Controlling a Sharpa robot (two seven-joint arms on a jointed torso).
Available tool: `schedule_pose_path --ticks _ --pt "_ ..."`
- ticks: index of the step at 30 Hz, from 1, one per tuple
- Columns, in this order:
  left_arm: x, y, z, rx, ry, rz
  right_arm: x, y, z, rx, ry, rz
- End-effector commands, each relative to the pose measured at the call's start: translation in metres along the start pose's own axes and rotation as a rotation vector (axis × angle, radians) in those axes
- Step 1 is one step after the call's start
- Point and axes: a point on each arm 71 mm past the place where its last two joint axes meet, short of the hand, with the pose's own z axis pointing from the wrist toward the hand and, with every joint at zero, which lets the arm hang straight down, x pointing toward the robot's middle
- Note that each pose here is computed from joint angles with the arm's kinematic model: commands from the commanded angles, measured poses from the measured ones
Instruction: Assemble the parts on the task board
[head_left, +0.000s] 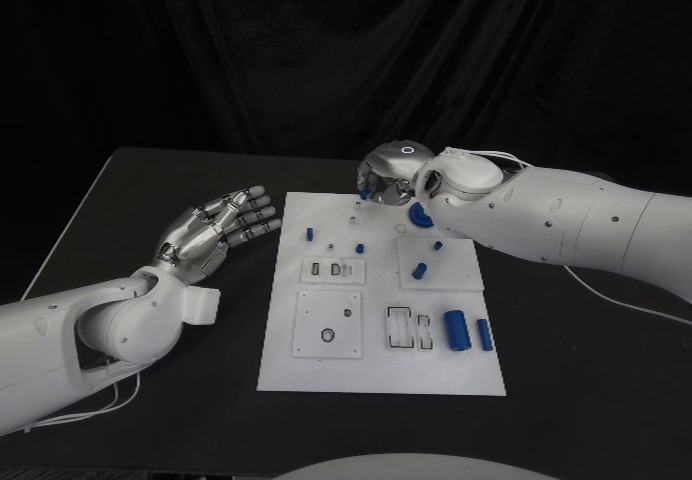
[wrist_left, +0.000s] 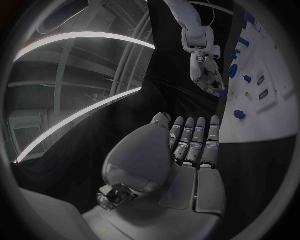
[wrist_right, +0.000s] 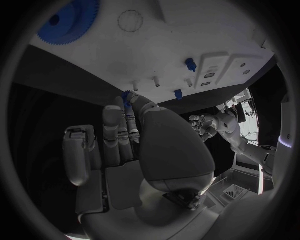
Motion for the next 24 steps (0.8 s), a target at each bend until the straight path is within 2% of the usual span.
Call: schedule_pose_path --ticks 1,24 --pt "0.0019 -0.0111 0.0004 0.151 0.006 -0.012 0.0041 -0.0025 0.0001 0.031 0.033 0.001" --pt "0.0030 -0.0101 0.0016 0.148 0.011 -0.015 0.0111 0.0049 0.0039 0.010 0.047 0.007"
